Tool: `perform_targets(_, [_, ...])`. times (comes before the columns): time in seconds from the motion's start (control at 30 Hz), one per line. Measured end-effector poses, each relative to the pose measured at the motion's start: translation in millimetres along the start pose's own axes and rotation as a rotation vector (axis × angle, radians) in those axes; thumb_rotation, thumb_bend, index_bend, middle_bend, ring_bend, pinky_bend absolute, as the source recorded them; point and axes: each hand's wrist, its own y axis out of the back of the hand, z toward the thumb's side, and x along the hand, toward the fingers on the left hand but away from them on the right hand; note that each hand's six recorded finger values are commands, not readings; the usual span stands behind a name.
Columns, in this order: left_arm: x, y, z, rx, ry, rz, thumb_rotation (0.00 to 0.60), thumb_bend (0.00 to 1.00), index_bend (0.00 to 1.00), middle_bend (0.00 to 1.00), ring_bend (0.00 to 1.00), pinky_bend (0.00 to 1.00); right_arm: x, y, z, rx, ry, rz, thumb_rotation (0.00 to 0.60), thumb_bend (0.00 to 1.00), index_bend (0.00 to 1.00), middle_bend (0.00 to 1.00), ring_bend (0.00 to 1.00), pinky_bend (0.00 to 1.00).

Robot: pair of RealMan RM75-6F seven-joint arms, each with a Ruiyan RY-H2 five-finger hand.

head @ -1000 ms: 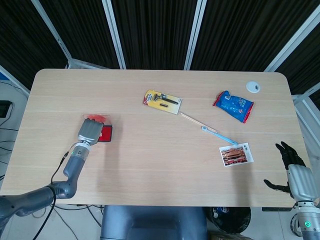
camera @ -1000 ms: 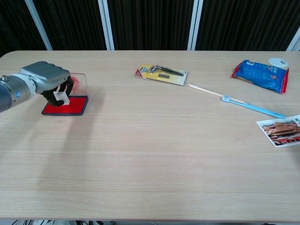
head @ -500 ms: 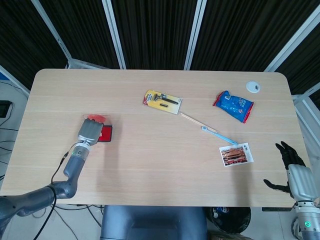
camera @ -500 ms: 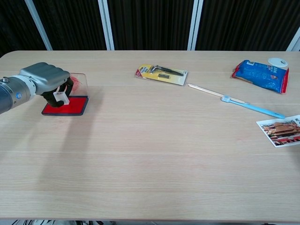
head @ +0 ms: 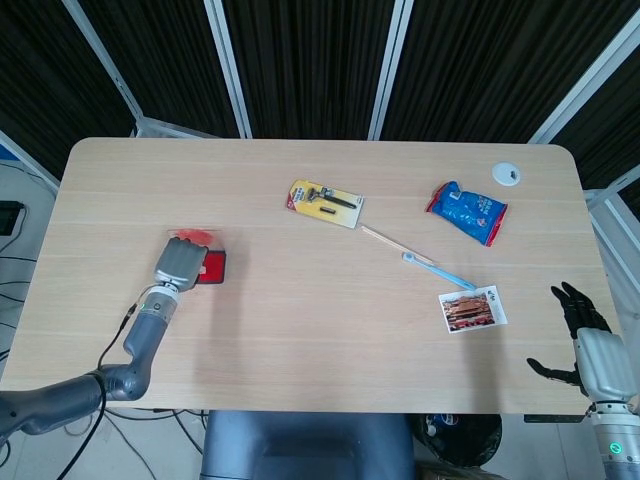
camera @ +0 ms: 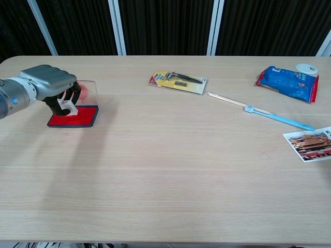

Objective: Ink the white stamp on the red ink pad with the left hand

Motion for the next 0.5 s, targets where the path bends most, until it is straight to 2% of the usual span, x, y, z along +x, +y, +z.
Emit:
perform_targets(0.3, [-19,19,-8,-0.002,-0.02,0.034,0.6,0.59,0.69,0.68,0.41,0.46,0,0,1,0.0,0.004,-0.002,0.6,0.1,0.0,0.0,0.0,0.18])
perform_targets(0.5, [-37,22,-12,0.015,-0.038,0.023,0.6,0.56,0.68,0.68,0.41,0.46,0,0,1,-0.002,0.003,-0.003,0.6,0.1,0.0,0.0,0.0,0.18])
